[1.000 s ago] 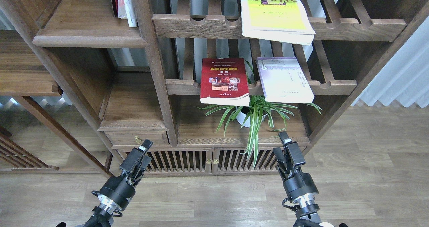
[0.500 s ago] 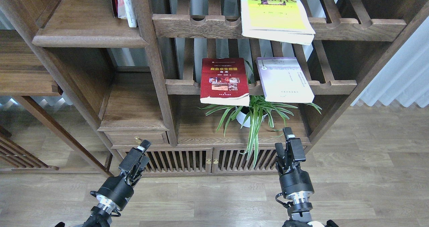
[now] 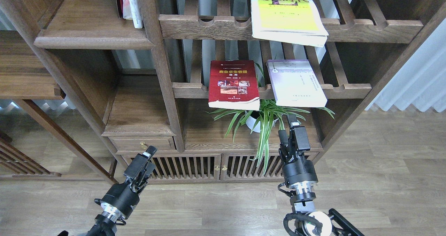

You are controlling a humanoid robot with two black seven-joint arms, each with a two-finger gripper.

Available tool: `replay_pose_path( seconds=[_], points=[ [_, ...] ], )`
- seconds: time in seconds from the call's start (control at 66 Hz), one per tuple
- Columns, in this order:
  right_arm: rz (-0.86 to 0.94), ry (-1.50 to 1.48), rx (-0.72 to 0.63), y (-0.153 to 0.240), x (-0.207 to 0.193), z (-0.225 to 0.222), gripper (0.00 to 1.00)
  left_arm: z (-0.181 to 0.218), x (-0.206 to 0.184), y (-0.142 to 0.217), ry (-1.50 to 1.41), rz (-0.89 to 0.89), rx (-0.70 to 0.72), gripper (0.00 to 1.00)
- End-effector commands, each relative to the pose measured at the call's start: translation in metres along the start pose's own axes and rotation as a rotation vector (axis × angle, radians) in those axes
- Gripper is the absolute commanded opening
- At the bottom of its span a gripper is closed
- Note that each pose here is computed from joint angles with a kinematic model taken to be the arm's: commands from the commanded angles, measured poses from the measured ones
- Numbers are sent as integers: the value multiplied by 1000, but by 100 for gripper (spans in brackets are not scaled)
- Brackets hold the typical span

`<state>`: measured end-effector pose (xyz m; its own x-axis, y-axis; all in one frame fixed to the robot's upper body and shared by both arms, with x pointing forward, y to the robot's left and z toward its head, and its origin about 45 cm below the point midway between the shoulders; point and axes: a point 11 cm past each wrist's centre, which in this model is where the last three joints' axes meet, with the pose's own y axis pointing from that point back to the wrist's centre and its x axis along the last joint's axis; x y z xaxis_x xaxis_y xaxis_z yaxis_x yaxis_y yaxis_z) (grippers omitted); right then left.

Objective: Organize books on shelf
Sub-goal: 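Raise the right gripper toward the white book beside the plant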

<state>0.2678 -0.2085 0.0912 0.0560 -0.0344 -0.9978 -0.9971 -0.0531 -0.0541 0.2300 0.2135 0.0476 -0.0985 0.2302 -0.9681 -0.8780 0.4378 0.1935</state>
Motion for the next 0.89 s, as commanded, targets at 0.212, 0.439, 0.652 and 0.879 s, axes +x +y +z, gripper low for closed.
replay_pose_path(
  seconds=[0.212, 0.439, 0.652, 0.879],
  points=[
    [23, 1, 45, -17, 8, -14, 99, 1, 0, 0, 0, 0, -2, 100],
    [33, 17, 73, -40, 1, -24, 99, 2, 0, 0, 0, 0, -5, 100],
    [79, 26, 84, -48, 5, -27, 99, 3, 0, 0, -1, -1, -10, 100],
    [120, 51, 88, -51, 12, -31, 99, 4, 0, 0, -1, -1, -11, 100]
  ],
)
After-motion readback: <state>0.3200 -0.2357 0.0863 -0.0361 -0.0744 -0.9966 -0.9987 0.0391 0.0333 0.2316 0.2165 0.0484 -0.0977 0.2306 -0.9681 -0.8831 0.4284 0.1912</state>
